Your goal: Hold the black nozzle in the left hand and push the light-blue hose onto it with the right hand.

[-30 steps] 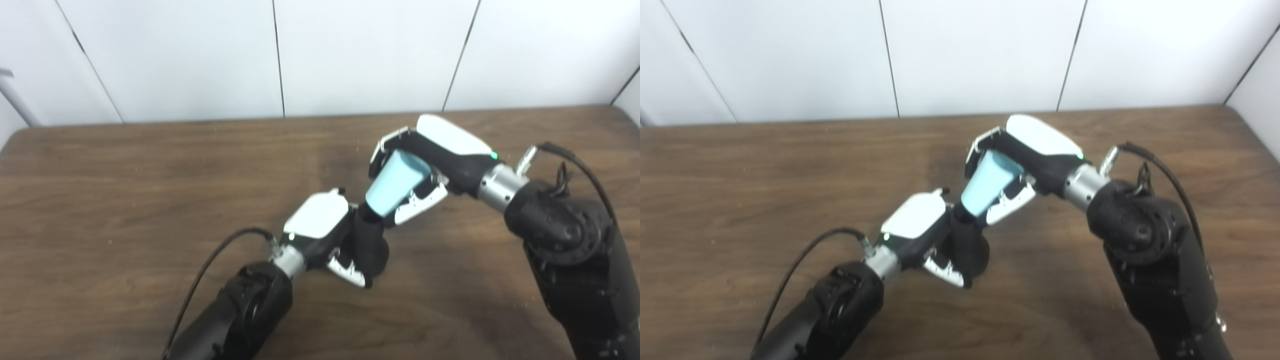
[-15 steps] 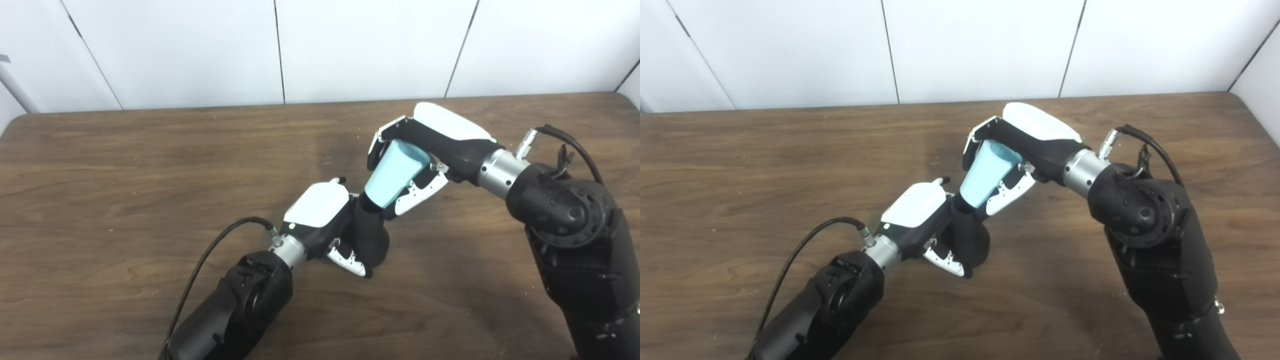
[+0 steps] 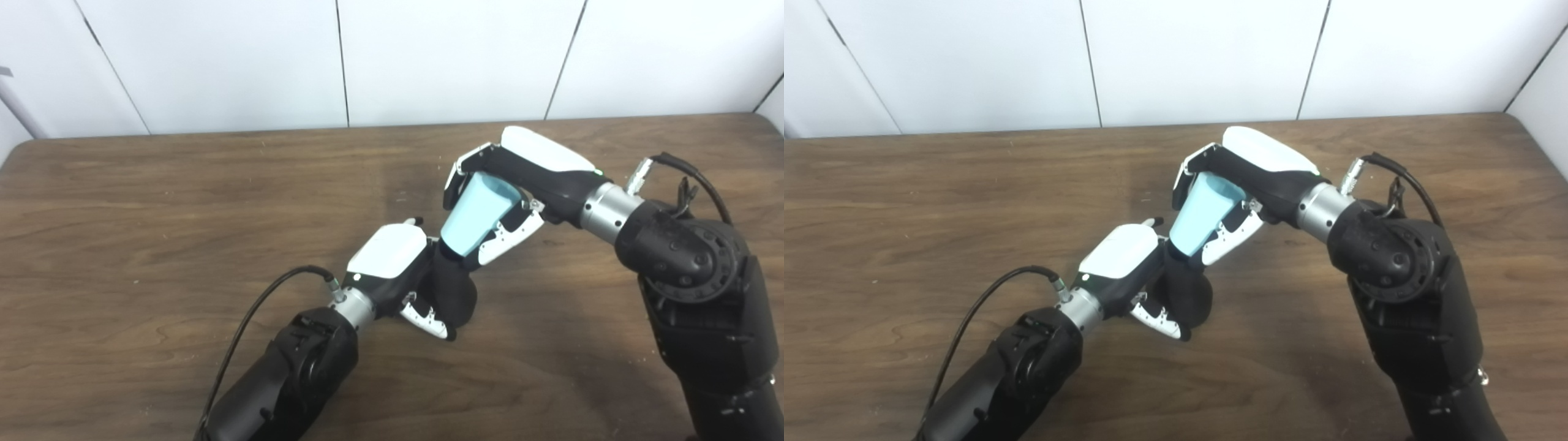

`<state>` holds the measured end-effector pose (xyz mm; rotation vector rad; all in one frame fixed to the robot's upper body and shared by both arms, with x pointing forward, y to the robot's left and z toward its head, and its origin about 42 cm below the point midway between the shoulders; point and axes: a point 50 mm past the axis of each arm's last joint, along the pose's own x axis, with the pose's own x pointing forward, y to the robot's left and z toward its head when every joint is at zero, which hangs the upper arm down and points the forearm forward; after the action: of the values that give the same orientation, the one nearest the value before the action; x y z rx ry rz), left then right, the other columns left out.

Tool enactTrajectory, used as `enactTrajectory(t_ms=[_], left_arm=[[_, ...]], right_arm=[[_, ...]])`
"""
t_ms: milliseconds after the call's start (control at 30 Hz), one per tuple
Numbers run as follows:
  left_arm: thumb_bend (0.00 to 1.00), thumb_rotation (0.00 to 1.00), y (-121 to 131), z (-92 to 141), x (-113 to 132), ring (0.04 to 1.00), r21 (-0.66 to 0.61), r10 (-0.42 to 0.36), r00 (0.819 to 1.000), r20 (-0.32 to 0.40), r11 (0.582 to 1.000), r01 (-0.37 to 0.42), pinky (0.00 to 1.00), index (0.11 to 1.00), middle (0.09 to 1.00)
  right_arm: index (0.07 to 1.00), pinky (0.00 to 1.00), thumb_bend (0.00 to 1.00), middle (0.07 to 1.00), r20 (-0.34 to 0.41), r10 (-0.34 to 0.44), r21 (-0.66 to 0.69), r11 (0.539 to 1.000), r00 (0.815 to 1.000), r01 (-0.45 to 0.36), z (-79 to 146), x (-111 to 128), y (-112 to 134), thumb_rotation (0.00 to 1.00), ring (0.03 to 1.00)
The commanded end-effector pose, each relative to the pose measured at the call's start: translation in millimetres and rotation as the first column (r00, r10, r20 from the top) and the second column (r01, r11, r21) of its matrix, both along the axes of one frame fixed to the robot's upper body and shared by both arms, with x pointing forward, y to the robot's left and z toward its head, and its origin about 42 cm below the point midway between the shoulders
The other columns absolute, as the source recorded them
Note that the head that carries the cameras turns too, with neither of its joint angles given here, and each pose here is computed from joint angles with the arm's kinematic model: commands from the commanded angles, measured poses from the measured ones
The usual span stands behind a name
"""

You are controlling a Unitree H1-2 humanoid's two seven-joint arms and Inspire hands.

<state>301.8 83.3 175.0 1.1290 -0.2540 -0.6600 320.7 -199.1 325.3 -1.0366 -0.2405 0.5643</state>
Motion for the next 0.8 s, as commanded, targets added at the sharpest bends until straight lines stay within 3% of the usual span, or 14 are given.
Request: enactTrajectory(t_ms=[0, 467, 767], left_arm=[[0.52, 0.00, 13, -64, -25, 0.710, 0.185, -0.001, 0.959, -0.284, 0.981, 0.056, 1.00, 0.452, 0.517], [0.52, 0.00, 12, -62, -25, 0.707, 0.193, -0.001, 0.958, -0.286, 0.979, 0.058, 1.00, 0.472, 0.497], [0.52, 0.00, 9, -61, -25, 0.707, 0.195, 0.002, 0.958, -0.288, 0.979, 0.057, 1.00, 0.461, 0.507]], right_arm=[[0.521, 0.30, 0.49, 0.509, 0.117, 0.021, 0.026, 0.999, 0.993, -0.024, 30, -4, 5, 0.00, 0.418], [0.518, 0.30, 0.50, 0.501, 0.120, 0.051, 0.012, 0.999, 0.991, -0.053, 26, -12, 11, 0.00, 0.422], [0.521, 0.30, 0.50, 0.505, 0.066, 0.063, -0.018, 0.998, 0.996, -0.062, 17, -11, 8, 0.00, 0.423]])
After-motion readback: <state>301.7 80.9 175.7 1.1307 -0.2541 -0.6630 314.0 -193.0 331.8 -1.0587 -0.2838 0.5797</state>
